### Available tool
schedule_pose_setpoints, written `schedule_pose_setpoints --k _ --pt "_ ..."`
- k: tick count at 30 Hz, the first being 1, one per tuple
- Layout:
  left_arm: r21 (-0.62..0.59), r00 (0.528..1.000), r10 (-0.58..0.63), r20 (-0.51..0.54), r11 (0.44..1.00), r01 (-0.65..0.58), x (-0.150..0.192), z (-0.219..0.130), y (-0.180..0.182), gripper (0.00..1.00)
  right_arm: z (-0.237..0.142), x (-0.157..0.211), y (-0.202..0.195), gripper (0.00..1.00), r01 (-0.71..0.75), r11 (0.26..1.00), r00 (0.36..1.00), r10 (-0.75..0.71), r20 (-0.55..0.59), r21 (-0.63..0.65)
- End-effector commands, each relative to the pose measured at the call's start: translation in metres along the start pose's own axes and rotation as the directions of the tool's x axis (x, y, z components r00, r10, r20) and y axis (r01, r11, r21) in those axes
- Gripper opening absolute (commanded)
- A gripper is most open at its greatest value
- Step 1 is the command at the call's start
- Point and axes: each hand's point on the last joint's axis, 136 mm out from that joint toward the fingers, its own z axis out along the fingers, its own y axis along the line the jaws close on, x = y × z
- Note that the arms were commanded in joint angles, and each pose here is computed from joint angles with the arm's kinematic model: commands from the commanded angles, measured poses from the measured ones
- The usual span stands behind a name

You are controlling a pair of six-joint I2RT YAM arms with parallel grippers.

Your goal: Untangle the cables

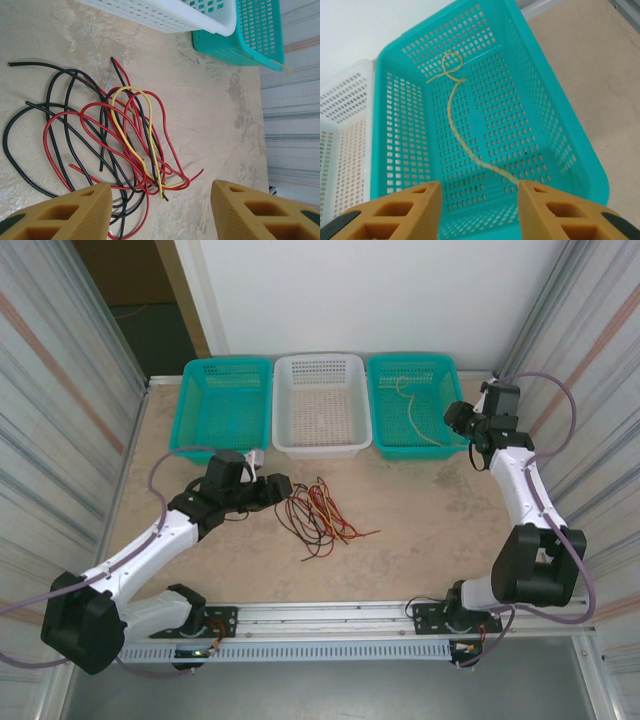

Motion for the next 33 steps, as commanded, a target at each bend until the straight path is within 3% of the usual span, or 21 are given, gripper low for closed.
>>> schedule_pose_setpoints --k 1,4,6,12,18,21,24,33 --pt "0.010 1.000 -0.009 0.016 1.000 0.009 -0.003 0.000 -0.001 0.56 -0.029 0.005 0.019 0.45 0.034 0.999 0.999 -0.034 -0.009 -0.010" --pt "0.005 1.000 -0.011 0.012 1.000 0.011 -0.003 0.001 0.000 0.56 -0.042 0.031 0.050 0.47 0.095 0.994 0.992 -0.099 -0.084 -0.050" --pt "-0.004 1.000 -0.019 0.005 1.000 0.019 -0.001 0.003 0.003 0.56 -0.050 0.057 0.071 0.56 0.144 0.986 0.978 -0.154 -0.137 -0.080" --pt "-0.011 0.998 -0.046 -0.034 0.999 0.046 0.008 0.012 0.009 0.53 -0.066 0.177 0.145 0.56 0.223 0.935 0.892 -0.310 -0.331 -0.275" --pt "-0.036 0.996 -0.058 -0.061 0.998 0.056 0.012 0.018 0.014 0.48 -0.065 0.276 0.198 0.34 0.184 0.888 0.772 -0.396 -0.496 -0.422" --pt "-0.030 0.996 -0.060 -0.064 0.998 0.058 0.013 0.018 0.013 0.45 -0.062 0.303 0.218 0.29 0.212 0.868 0.706 -0.454 -0.544 -0.449" --pt "-0.030 0.997 -0.058 -0.058 0.998 0.057 0.013 0.016 0.013 0.44 -0.046 0.319 0.213 0.24 0.284 0.879 0.660 -0.468 -0.587 -0.382" --pt "-0.030 0.996 -0.054 -0.069 0.998 0.052 0.017 0.017 0.016 0.43 -0.010 0.331 0.186 0.26 0.392 0.887 0.619 -0.450 -0.644 -0.243"
